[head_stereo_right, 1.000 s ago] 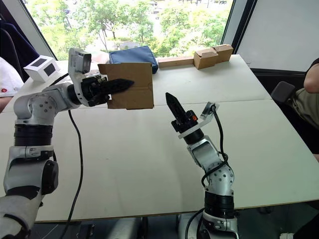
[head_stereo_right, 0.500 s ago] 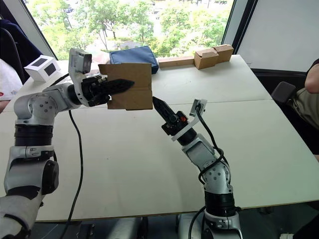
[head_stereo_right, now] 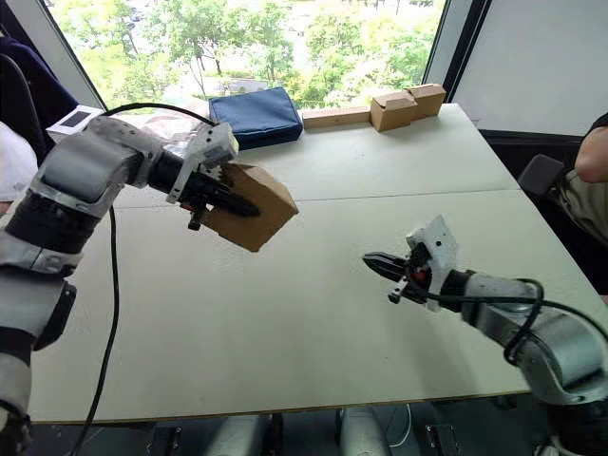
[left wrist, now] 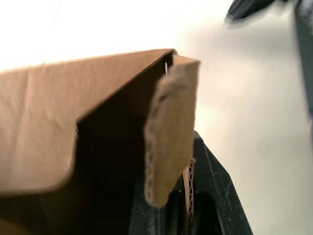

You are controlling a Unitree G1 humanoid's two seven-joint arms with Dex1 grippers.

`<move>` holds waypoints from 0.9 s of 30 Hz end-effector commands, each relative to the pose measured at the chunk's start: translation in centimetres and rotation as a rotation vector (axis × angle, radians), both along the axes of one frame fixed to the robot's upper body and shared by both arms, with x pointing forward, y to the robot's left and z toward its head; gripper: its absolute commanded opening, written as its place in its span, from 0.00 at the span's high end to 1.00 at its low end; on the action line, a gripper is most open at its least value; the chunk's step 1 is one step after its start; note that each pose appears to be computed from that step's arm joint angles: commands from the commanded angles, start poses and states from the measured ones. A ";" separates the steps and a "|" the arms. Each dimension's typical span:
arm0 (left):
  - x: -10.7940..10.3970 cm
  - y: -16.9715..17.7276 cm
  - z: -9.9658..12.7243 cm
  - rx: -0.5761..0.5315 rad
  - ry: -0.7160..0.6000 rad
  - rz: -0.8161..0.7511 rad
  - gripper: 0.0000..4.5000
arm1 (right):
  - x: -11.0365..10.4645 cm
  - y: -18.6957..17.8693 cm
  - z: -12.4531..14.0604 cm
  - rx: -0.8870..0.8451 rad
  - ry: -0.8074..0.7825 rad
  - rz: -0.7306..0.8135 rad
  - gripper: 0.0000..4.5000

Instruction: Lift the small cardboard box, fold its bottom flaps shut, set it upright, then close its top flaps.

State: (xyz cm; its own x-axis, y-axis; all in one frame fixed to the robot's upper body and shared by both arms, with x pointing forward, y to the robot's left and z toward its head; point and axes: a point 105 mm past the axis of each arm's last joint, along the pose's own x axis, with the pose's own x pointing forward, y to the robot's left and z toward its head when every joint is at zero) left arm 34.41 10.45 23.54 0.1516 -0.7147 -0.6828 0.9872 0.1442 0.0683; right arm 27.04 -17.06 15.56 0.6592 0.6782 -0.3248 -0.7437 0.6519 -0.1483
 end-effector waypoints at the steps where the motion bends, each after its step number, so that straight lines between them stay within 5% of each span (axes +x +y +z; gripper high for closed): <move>1: -0.5 -0.1 -1.6 0.226 -0.041 -0.113 1.00 | -1.8 1.1 -1.0 -0.149 -0.013 0.102 0.98; 9: -0.8 -2.5 -4.9 0.413 -0.091 -0.257 1.00 | -3.2 3.9 -0.6 -0.171 -0.078 0.164 0.98; 18: -2.0 -4.4 -6.1 0.423 -0.083 -0.322 1.00 | -3.1 4.6 -1.5 -0.147 -0.058 0.156 0.98; 21: -2.0 -4.9 -6.1 0.424 -0.074 -0.322 0.86 | -2.5 4.6 -1.5 -0.151 -0.060 0.152 1.00; 27: -2.0 -6.2 -3.8 0.351 -0.041 -0.279 0.40 | -2.1 4.8 -1.2 -0.141 -0.063 0.164 1.00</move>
